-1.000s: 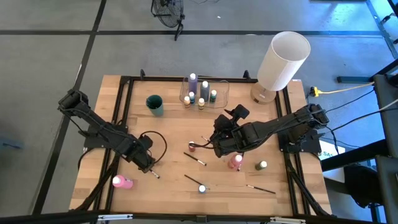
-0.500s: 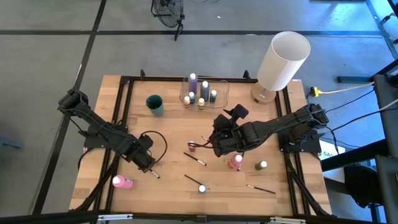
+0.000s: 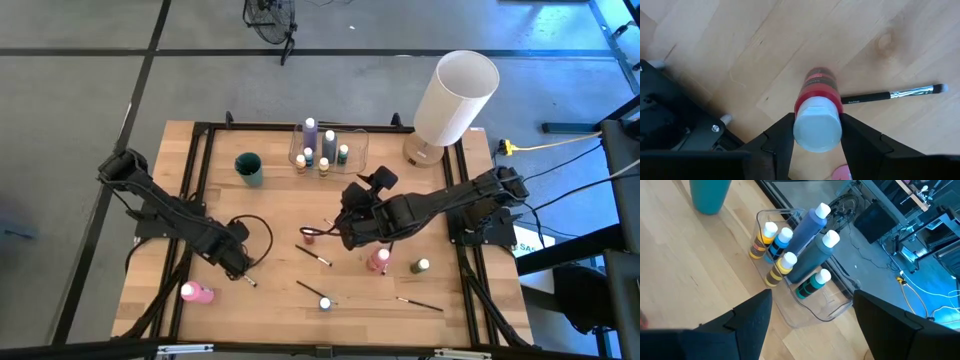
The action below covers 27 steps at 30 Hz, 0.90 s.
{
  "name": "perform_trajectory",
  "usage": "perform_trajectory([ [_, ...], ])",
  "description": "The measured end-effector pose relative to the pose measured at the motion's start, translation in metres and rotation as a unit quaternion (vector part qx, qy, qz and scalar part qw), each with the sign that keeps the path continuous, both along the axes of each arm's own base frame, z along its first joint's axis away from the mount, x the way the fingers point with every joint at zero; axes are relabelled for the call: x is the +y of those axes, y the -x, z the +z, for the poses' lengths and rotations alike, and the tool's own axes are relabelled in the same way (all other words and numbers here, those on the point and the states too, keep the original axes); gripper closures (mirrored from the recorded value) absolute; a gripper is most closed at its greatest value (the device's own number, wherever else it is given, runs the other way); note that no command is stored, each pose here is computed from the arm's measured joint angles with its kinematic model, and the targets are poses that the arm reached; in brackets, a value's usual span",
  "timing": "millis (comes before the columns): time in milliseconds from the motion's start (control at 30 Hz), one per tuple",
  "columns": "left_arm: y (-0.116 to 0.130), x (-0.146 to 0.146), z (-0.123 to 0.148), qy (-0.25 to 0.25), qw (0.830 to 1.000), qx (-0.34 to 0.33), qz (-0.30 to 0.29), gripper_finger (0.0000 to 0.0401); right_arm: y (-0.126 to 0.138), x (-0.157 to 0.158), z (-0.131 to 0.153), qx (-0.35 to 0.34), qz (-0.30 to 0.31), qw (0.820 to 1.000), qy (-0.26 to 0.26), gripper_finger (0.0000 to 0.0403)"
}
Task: Pick & Place Paint Supplies
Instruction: Put the red paint bottle into the transparent bin
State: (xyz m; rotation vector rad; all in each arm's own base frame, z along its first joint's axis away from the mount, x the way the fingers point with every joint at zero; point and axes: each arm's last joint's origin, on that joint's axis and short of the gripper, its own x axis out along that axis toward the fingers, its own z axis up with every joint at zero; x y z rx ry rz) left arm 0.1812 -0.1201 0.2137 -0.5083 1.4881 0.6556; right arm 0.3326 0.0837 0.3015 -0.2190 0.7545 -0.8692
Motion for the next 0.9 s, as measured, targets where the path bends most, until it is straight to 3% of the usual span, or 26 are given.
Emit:
perform_trajectory([
  [500,0.002,0.002,0.000,-0.009,1.000,0.012,-0.011,0.0281,-0.003,-0.001,0.001,-0.006,0.003,1.000,-0.001,0.0119],
  [900,0.004,0.006,0.014,-0.067,0.996,0.022,-0.047,0.0280,-0.005,-0.004,0.001,0.005,0.010,1.000,0.007,0.0119],
])
